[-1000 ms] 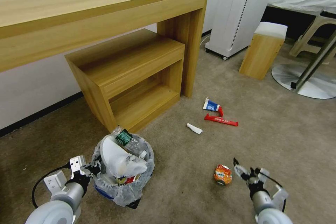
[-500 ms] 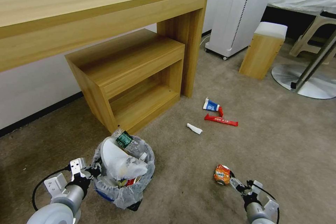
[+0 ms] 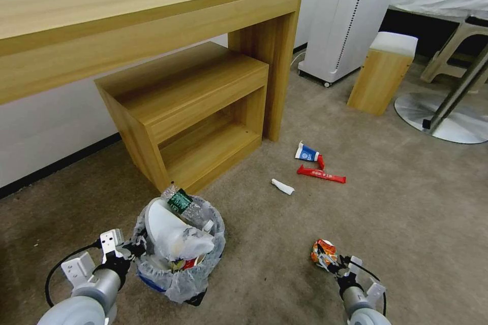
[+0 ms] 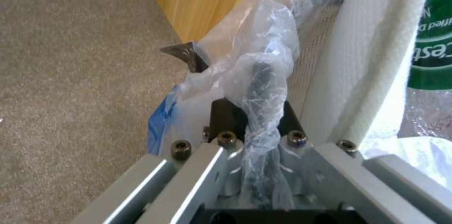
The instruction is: Pick up the trash bin and place the garbage on the floor into it.
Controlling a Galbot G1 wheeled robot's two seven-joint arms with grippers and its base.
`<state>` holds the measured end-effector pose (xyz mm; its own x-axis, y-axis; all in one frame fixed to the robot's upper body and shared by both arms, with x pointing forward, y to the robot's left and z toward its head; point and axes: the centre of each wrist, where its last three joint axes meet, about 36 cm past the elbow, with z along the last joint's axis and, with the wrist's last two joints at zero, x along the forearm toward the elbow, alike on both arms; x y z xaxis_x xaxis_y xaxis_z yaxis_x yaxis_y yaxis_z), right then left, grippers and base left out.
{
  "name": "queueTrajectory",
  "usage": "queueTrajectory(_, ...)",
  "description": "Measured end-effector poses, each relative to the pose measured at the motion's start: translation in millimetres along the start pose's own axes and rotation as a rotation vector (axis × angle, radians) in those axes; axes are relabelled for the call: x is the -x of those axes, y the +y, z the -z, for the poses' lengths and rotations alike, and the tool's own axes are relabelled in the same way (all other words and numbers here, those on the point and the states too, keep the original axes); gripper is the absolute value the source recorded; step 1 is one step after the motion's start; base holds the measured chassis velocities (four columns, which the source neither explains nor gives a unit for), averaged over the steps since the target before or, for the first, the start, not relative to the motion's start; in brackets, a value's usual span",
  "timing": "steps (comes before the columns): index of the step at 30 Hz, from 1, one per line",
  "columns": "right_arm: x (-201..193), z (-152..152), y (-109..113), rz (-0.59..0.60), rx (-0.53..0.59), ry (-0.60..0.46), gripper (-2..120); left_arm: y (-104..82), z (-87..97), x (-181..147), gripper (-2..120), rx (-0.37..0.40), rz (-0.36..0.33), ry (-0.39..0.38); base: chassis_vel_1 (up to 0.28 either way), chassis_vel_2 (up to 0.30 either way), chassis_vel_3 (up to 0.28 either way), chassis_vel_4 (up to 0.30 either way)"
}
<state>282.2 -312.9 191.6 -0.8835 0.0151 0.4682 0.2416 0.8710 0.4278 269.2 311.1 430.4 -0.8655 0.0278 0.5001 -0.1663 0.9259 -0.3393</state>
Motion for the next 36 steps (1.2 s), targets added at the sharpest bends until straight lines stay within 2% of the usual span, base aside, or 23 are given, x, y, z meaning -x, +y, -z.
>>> queueTrajectory(10,-4,-11,-19,0.002,-0.032,0.011,100,-0.4,3.6,2,3,-0.006,-0.007,-0.007,0.0,0.0,0.0,0.0)
queueTrajectory(25,27,-21,-15,0.014,-0.056,-0.007,98,-1.7,1.9,-4,3,-0.007,-0.012,-0.003,0.0,0.0,0.0,0.0)
queueTrajectory(28,33,-21,-12,0.019,-0.064,-0.01,92,-3.2,2.9,-6,3,-0.012,-0.019,-0.005,0.0,0.0,0.0,0.0)
queueTrajectory(31,40,-26,-11,0.02,-0.084,-0.009,78,-6.6,5.0,-9,3,-0.019,-0.031,-0.01,0.0,0.0,0.0,0.0)
queueTrajectory(32,40,-26,-11,0.02,-0.084,-0.009,78,-6.6,5.0,-9,3,-0.019,-0.031,-0.01,0.0,0.0,0.0,0.0)
queueTrajectory(35,43,-29,-8,0.024,-0.091,-0.011,65,-6.8,3.4,-10,3,-0.022,-0.03,-0.006,0.0,0.0,0.0,0.0)
queueTrajectory(36,43,-29,-8,0.024,-0.091,-0.011,65,-6.8,3.4,-10,3,-0.022,-0.03,-0.006,0.0,0.0,0.0,0.0)
